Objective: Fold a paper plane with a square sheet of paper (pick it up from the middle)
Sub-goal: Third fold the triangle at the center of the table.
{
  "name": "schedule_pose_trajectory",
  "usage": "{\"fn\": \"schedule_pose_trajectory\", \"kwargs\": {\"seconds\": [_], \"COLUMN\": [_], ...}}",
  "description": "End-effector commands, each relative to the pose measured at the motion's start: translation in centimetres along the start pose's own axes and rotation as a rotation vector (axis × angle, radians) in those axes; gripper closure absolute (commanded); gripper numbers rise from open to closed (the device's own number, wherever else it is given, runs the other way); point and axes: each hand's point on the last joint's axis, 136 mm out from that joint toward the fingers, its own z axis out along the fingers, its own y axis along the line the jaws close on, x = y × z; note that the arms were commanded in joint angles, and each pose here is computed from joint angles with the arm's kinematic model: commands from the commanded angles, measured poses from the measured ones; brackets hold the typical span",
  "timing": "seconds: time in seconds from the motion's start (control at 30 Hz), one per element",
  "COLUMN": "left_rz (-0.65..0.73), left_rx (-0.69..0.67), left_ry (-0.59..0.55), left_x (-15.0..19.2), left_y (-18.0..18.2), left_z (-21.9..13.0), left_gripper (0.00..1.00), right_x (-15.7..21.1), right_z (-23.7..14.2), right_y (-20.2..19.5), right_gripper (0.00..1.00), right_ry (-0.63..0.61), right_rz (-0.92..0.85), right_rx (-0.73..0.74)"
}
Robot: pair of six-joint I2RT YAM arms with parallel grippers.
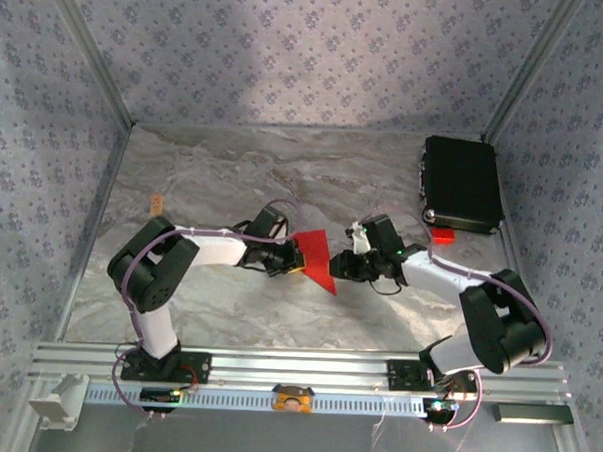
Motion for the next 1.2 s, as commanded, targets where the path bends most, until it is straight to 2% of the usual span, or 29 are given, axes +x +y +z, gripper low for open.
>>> {"fn": "schedule_pose_trajectory", "kwargs": {"seconds": [0.0,0.2,0.37,0.53,0.87,1.17], "left_rz": [0.014,0.028,0.003,-0.008,-0.024,-0.028], "left_rx": [-0.016,-0.003,0.016,0.018,0.034,0.032], "left_ry": [-0.083,-0.150,-0.143,-0.125,-0.094,-0.074], "left_x": [-0.7,-2.6,-3.2,-3.2,-3.2,-3.3], "left_y": [-0.8,-1.1,-0.4,-0.1,-0.1,-0.2], "left_z": [-2.4,-5.2,-5.6,-5.2,-4.3,-3.9], "left_gripper": [0.98,0.82,0.75,0.72,0.71,0.71], "right_x": [0.0,-1.0,-1.7,-2.3,-2.2,-2.6], "right_z": [0.8,1.9,2.6,2.3,2.7,1.7], "right_y": [-0.8,-1.1,-1.1,-1.6,-1.3,-0.9], "right_gripper": [0.66,0.64,0.67,0.67,0.71,0.87], "right_ry": [0.043,0.062,0.081,0.070,0.086,0.041], "right_rz": [0.016,0.001,-0.014,-0.022,-0.008,-0.026], "right_rx": [0.030,0.043,0.050,0.079,0.027,0.003]}}
